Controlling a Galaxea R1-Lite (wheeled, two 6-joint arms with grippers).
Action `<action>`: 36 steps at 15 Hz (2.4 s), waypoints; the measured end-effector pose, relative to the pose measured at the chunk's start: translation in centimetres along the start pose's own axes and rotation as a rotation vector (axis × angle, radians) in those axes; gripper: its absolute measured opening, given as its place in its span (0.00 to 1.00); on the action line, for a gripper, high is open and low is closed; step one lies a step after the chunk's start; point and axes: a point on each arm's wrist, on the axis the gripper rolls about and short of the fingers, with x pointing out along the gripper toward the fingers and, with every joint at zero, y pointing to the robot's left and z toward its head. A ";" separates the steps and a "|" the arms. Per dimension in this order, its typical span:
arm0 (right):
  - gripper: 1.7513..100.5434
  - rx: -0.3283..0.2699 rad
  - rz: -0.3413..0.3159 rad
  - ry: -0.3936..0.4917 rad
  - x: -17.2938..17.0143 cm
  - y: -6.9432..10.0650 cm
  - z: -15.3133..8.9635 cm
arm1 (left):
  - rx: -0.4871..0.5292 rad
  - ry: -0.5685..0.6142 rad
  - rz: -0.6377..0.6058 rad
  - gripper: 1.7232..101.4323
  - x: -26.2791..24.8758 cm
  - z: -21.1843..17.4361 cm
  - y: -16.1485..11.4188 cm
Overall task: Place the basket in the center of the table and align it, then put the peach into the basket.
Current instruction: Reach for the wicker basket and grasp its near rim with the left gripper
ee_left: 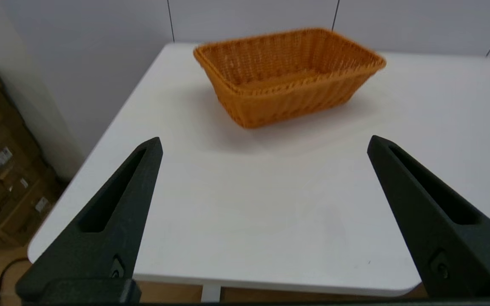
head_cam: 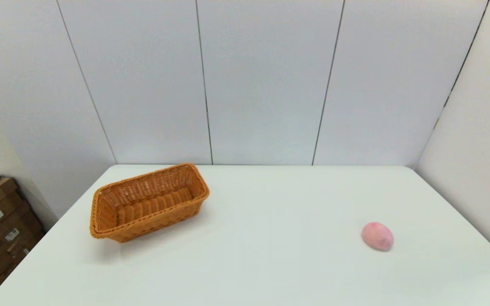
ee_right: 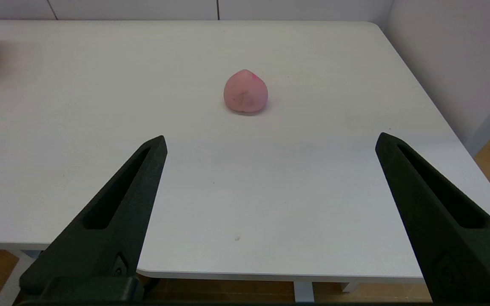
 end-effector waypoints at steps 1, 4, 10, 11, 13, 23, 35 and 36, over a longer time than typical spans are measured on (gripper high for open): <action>0.97 0.000 0.000 0.000 0.0 0.0 0.0 | -0.002 -0.023 0.002 0.96 -0.3 1.2 0.0; 0.97 -0.005 -0.001 0.001 0.0 0.0 0.0 | -0.026 -0.043 0.012 0.96 -0.5 6.2 -0.3; 0.97 -0.005 -0.001 0.000 0.0 0.0 0.0 | -0.207 0.225 0.127 0.96 9.7 15.8 -1.2; 0.97 -0.005 -0.002 0.000 0.0 0.0 0.0 | -0.225 0.286 0.154 0.96 12.5 16.5 -1.3; 0.97 -0.005 -0.001 0.000 0.0 0.0 0.0 | -0.265 0.405 0.207 0.96 18.3 17.1 -1.3; 0.97 -0.005 -0.003 0.001 0.0 0.0 0.0 | -0.465 0.934 0.389 0.96 35.3 9.2 0.9; 0.97 -0.005 -0.003 0.002 0.0 0.0 0.0 | -0.495 1.124 0.421 0.96 41.4 1.1 3.4; 0.97 -0.005 -0.003 0.002 0.0 0.0 0.0 | -0.502 1.137 0.426 0.96 41.7 0.5 3.8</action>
